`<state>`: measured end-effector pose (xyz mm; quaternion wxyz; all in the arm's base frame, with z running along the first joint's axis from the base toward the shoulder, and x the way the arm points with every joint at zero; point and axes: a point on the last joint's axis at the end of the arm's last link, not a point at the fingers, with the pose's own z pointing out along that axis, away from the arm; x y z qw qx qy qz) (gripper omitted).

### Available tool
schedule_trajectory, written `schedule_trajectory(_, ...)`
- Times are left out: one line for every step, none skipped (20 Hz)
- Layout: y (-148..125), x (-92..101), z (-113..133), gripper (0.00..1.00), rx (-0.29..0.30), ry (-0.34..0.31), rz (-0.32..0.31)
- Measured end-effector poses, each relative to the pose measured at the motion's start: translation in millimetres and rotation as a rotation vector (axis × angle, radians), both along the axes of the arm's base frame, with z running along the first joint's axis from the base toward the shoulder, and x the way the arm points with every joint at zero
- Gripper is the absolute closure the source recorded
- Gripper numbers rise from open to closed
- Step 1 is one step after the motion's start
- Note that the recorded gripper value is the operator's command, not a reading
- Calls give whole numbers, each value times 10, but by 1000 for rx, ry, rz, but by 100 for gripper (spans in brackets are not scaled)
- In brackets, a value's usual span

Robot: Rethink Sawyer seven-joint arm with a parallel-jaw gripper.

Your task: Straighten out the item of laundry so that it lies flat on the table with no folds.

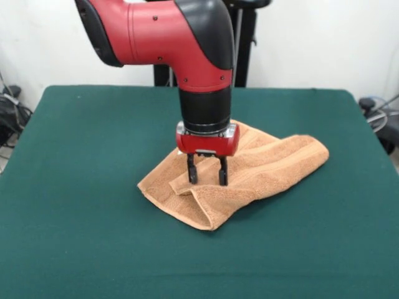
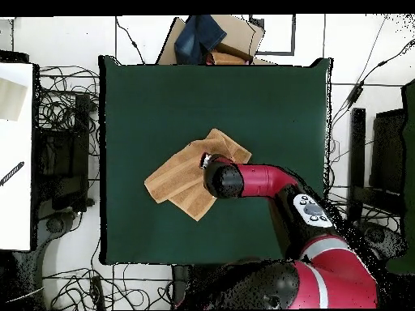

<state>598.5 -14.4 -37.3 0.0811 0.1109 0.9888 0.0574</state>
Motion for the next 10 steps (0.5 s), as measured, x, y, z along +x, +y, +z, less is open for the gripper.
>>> schedule_trajectory(-2, -3, -3, 100, -2, -1, 5)
schedule_trajectory(-2, -4, -3, 100, -3, -1, 6)
schedule_trajectory(-3, -4, -4, 100, -4, -2, 7)
schedule_trajectory(1, -7, -5, 100, -5, -2, 11)
schedule_trajectory(5, -9, -6, 100, -6, -3, 15)
schedule_trajectory(9, -11, -8, 100, -7, -3, 18)
schedule_trajectory(24, -17, -11, 100, -12, -5, 30)
schedule_trajectory(30, -20, -13, 100, -13, -6, 35)
schedule_trajectory(34, -19, -13, 100, -15, -7, 38)
schedule_trajectory(38, -19, -14, 100, -16, -8, 41)
